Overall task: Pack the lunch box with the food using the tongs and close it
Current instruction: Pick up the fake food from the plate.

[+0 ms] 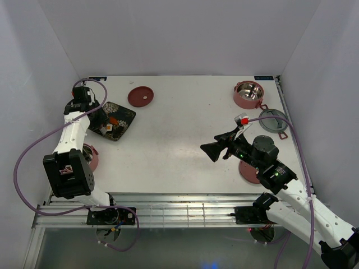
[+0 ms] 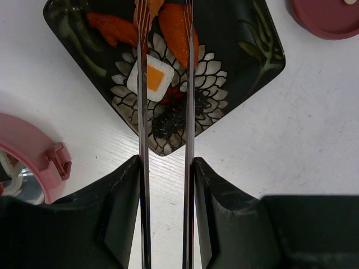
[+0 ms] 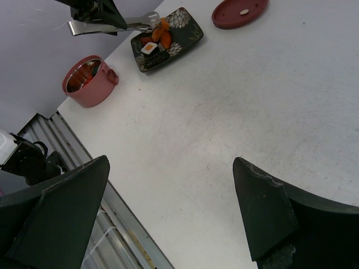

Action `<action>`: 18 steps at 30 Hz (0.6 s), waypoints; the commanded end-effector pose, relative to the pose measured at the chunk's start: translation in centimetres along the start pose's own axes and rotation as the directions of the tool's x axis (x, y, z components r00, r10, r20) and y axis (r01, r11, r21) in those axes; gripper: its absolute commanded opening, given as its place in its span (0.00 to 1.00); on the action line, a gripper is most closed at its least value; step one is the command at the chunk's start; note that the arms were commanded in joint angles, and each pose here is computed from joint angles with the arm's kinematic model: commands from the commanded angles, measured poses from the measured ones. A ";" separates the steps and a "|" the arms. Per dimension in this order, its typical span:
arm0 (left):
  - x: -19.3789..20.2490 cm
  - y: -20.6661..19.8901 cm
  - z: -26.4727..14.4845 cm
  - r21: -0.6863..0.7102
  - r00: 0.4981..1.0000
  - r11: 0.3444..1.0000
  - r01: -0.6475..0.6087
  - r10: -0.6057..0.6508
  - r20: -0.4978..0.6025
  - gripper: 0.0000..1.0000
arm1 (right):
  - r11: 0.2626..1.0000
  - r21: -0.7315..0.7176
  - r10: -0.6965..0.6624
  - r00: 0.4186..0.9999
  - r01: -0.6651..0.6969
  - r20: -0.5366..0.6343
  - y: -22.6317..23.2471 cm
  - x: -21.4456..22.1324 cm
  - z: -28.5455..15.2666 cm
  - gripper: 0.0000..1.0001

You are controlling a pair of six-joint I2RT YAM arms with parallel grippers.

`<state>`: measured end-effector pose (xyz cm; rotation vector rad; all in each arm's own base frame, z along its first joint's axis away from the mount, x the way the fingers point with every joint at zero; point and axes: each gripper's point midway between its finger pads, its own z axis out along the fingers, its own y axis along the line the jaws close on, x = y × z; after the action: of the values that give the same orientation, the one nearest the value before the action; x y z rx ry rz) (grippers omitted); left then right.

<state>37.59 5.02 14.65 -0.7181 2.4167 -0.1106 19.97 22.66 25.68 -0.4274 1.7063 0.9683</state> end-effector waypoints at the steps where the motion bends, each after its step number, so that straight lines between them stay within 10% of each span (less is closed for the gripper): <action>1: -1.9 -0.7 -0.7 0.024 0.997 0.999 -0.027 0.025 0.067 0.51 | 1.000 -0.008 -0.026 0.999 0.027 0.045 0.2 -1.1 0.1 0.96; 18: -3.0 0.1 0.5 -0.040 0.995 0.997 -0.058 0.062 0.084 0.57 | 0.999 0.016 -0.033 0.998 0.032 0.056 -0.2 -1.5 0.0 0.96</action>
<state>38.28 6.30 14.01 -0.6839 2.4224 -0.0176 20.18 22.54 25.62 -0.4208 1.7075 0.9547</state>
